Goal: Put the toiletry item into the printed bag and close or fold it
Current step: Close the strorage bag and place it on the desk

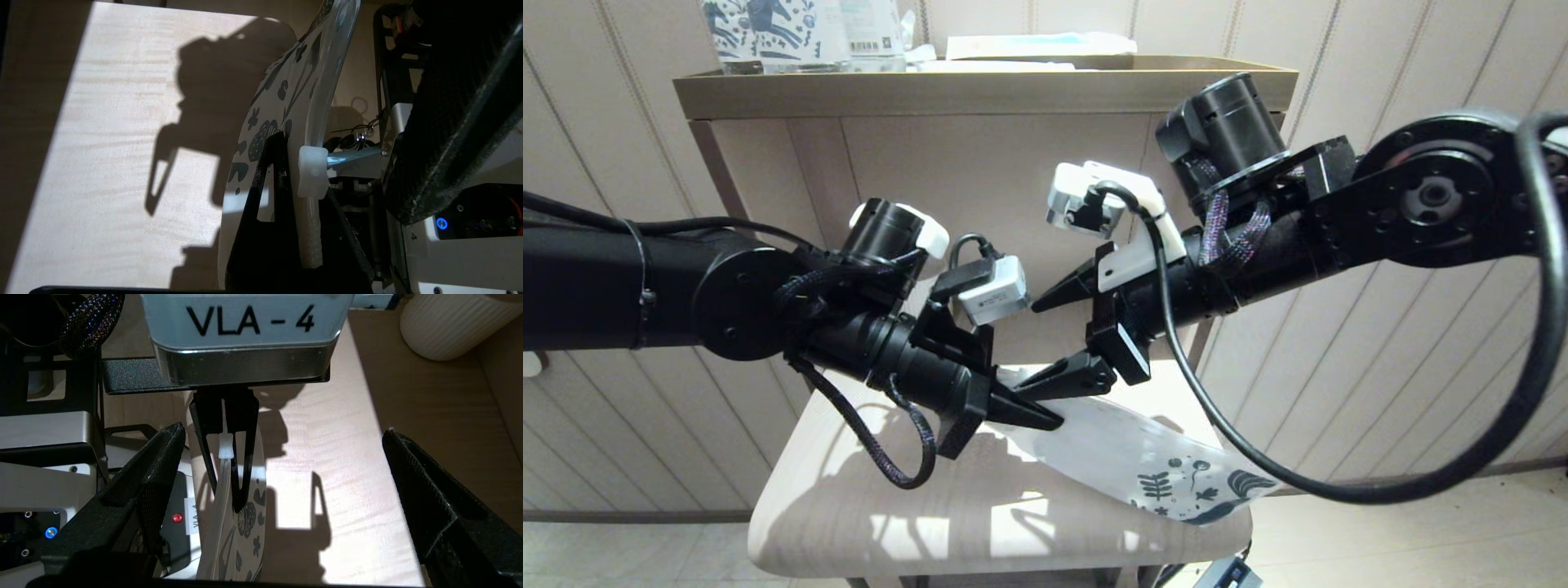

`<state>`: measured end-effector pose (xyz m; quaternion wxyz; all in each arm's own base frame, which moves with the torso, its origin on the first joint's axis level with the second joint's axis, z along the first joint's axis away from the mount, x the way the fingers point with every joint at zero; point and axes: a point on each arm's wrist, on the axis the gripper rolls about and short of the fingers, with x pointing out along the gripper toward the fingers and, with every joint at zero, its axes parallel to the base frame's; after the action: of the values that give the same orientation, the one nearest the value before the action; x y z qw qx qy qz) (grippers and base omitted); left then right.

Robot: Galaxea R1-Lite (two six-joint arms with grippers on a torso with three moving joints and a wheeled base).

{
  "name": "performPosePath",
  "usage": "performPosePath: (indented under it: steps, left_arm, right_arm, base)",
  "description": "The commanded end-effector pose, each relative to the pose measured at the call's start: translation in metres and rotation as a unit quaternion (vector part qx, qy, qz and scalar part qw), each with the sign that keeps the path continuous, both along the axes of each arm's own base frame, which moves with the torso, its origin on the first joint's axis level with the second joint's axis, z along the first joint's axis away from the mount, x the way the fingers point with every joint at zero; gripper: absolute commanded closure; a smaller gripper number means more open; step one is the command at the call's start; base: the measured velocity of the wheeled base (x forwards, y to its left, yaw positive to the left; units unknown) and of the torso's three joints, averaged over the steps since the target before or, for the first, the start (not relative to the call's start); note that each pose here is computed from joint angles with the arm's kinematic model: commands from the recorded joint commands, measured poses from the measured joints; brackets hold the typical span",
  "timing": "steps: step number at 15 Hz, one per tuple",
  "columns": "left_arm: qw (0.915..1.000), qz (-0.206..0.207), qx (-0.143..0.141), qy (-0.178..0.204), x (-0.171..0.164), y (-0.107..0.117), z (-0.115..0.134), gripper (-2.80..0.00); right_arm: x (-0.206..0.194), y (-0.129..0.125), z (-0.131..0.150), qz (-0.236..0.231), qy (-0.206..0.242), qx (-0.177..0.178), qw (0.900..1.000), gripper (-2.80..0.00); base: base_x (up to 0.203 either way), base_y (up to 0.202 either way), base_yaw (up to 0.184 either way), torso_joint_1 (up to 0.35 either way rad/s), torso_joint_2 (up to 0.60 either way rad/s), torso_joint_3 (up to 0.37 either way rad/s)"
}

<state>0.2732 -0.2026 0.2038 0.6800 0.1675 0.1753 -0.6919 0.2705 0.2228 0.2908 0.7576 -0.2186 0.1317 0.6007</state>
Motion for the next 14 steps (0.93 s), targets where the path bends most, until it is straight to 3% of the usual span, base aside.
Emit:
performPosePath:
  steps: [1, 12, 13, 14]
  left_arm:
    - [1.0000, -0.003, 0.000, 0.002, 0.0004, -0.0002, -0.0015, 0.00]
    - [1.0000, -0.002, 0.002, 0.006, 0.0019, -0.0009, -0.0050, 0.00]
    - [1.0000, -0.002, 0.002, 0.006, 0.0019, -0.0009, -0.0050, 0.00]
    - [1.0000, -0.002, 0.003, 0.006, 0.0018, -0.0008, -0.0054, 0.00]
  right_arm:
    - [0.0000, 0.0021, -0.0008, 0.004, 0.000, -0.001, 1.000, -2.80]
    - [0.0003, 0.0044, -0.0055, 0.007, 0.007, -0.006, 1.000, -2.80]
    - [-0.0001, 0.0041, -0.0065, 0.008, 0.009, -0.006, 1.000, -2.24]
    - [-0.0005, 0.0039, -0.0079, 0.010, 0.011, -0.007, 1.000, 0.00]
  base:
    - [0.000, 0.000, 0.000, 0.000, 0.00, 0.000]
    - [0.000, 0.000, 0.000, 0.000, 0.00, 0.000]
    - [0.000, 0.000, 0.000, 0.000, 0.00, 0.000]
    - [0.000, 0.000, 0.000, 0.000, 0.00, 0.000]
